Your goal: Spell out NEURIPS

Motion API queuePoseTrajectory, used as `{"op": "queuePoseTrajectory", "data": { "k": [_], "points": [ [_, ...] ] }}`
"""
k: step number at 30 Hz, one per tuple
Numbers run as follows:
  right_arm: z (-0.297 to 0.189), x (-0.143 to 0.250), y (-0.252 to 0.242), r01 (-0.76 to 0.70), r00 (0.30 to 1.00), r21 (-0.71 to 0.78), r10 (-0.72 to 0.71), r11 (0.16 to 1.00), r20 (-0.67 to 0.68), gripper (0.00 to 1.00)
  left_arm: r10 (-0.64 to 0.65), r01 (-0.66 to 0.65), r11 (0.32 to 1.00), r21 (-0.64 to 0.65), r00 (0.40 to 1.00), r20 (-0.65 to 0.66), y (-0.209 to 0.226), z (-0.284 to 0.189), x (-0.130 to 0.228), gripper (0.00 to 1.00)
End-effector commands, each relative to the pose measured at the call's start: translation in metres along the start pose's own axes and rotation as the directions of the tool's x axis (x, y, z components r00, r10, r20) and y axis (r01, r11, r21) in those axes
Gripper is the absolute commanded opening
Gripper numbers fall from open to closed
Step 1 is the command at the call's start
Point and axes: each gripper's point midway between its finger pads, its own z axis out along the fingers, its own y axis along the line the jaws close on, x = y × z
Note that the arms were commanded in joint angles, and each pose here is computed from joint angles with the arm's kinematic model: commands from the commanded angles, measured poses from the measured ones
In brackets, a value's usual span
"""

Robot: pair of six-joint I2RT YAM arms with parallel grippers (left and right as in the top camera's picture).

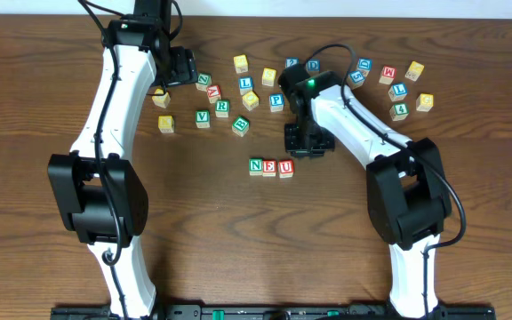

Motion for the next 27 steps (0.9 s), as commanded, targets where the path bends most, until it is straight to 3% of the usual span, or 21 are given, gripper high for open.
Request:
{"op": "queuePoseTrajectory", "data": {
  "k": [1,14,27],
  "points": [
    [-0.013,0.006,0.000,0.008,1.000,0.002,-0.008,1.000,-0.005,0.21,-0.004,0.003,1.000,-0.023,1.000,-0.019,0.004,0.008,0.005,0.84],
    [-0.006,0.043,0.009,0.074,0.992,0.055,-0.068,0.996,-0.104,0.22,-0.003,0.003,1.000,-0.023,1.000,-0.019,0.004,0.008,0.005,0.84],
    [-0.006,0.049,0.016,0.099,0.990,0.059,-0.092,0.993,-0.109,0.24,-0.003,0.003,1.000,-0.023,1.000,-0.019,0.004,0.008,0.005,0.84]
  ]
}}
